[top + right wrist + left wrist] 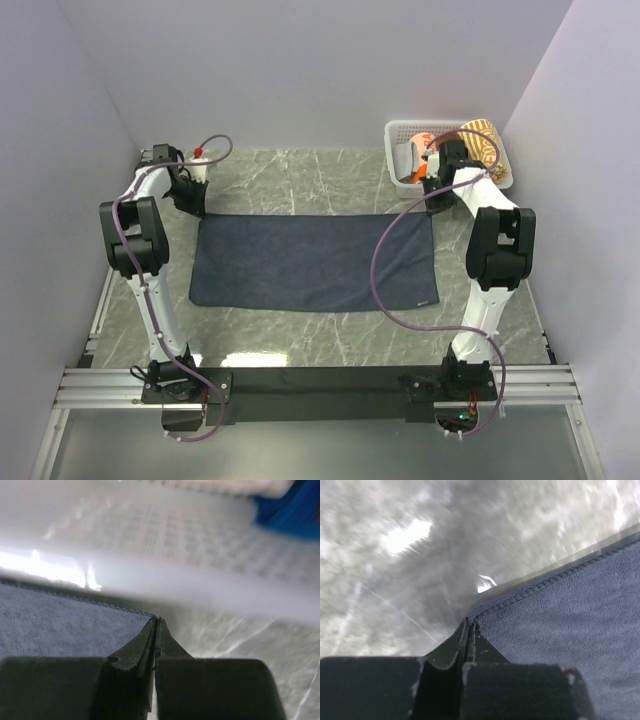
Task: Roll the towels
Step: Flatten the towel, then fold the towel
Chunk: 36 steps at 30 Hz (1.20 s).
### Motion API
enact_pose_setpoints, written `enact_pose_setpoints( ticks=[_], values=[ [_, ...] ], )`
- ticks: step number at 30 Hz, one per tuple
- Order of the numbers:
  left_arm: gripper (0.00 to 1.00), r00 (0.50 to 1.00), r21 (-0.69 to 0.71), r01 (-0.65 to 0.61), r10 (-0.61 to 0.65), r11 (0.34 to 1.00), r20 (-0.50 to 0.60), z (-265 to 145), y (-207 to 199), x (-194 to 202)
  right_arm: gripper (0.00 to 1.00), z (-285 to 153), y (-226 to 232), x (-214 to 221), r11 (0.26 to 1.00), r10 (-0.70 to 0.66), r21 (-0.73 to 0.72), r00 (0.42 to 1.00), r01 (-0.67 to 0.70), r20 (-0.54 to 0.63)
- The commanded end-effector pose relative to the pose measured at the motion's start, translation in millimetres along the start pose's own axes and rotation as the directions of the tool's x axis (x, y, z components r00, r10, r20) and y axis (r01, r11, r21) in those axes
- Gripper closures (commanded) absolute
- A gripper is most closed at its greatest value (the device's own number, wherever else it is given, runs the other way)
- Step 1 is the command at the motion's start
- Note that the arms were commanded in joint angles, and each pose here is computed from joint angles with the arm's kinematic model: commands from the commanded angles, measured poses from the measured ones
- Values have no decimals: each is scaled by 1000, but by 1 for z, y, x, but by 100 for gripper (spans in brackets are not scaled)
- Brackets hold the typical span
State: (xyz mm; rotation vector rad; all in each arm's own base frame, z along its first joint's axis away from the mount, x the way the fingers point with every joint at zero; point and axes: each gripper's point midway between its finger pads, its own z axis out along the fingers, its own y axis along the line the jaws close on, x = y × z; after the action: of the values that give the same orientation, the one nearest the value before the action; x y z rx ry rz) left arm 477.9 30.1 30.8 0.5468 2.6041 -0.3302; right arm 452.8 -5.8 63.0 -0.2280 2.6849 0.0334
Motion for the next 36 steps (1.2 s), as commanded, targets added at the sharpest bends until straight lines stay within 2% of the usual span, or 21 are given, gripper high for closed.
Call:
enact_pose_setpoints(
  ticks=[1, 2, 3, 4, 5, 6, 8, 9, 10, 11, 12, 14, 15, 16, 17, 18, 20, 21, 23, 27, 36],
  values=[
    [99, 997, -48, 57, -55, 997, 48, -2, 18, -19, 95, 4, -10, -42, 998, 4, 64, 994, -11, 109],
    [99, 997, -47, 65, -63, 997, 46, 1, 19, -19, 89, 8, -8, -41, 998, 3, 61, 996, -9, 94],
    [93, 996, -55, 81, -78, 995, 52, 0, 22, -21, 76, 5, -8, -47, 998, 2, 64, 995, -9, 104],
    [87, 993, -60, 102, -99, 993, 59, 0, 23, -21, 69, 2, -7, -48, 998, 7, 58, 994, -13, 105],
    [80, 992, -57, 112, -108, 992, 68, -4, 22, -24, 64, -3, -6, -49, 998, 10, 54, 994, -16, 109],
    [66, 989, -56, 126, -122, 990, 78, -10, 25, -24, 57, -7, -4, -48, 999, 9, 46, 994, -14, 108],
    [54, 982, -34, 158, -153, 987, 107, -27, 20, -27, 52, -31, -3, -46, 999, -5, 50, 993, -1, 121],
    [44, 979, -35, 175, -170, 984, 114, -36, 24, -24, 49, -41, -4, -43, 998, -12, 55, 992, 5, 126],
    [42, 980, -25, 171, -168, 985, 110, -43, 22, -19, 48, -44, -2, -31, 998, -34, 49, 994, 29, 104],
    [31, 981, -10, 158, -155, 987, 120, -57, 17, -19, 48, -64, 0, -24, 998, -47, 46, 993, 42, 104],
    [29, 983, 1, 161, -161, 987, 91, -64, 15, -4, 49, -67, 4, -10, 997, -73, 34, 995, 71, 74],
    [32, 985, 12, 143, -143, 990, 100, -88, 9, 4, 51, -87, 15, 13, 995, -96, -17, 995, 97, 36],
    [38, 984, 59, 164, -168, 985, 53, -92, -2, 25, 53, -86, 20, 31, 993, -109, -46, 994, 109, -6],
    [42, 992, 71, 122, -125, 990, 35, -95, -7, 35, 55, -88, 27, 44, 991, -117, -75, 992, 114, -38],
    [52, 994, 68, 97, -100, 993, 35, -108, -15, 41, 57, -95, 30, 59, 990, -117, -89, 991, 110, -70],
    [56, 994, 111, 105, -102, 988, -33, -104, -32, 68, 61, -92, 34, 78, 988, -125, -110, 986, 113, -112],
    [65, 998, 115, 44, -40, 992, -41, -116, -47, 82, 67, -95, 50, 96, 980, -158, -146, 977, 137, -146],
    [67, 996, 138, 44, -33, 989, -80, -112, -58, 101, 73, -93, 55, 110, 977, -166, -160, 970, 138, -178],
    [72, 995, 135, 45, -32, 990, -98, -116, -67, 114, 77, -90, 66, 122, 971, -185, -188, 962, 147, -202],
    [77, 986, 161, 79, -53, 984, -159, -105, -86, 146, 89, -73, 84, 153, 965, -210, -219, 931, 148, -297],
    [83, 978, 161, 58, -24, 985, -206, -99, -110, 168, 93, -58, 83, 196, 964, -253, -178, 884, 196, -392]
  ],
)
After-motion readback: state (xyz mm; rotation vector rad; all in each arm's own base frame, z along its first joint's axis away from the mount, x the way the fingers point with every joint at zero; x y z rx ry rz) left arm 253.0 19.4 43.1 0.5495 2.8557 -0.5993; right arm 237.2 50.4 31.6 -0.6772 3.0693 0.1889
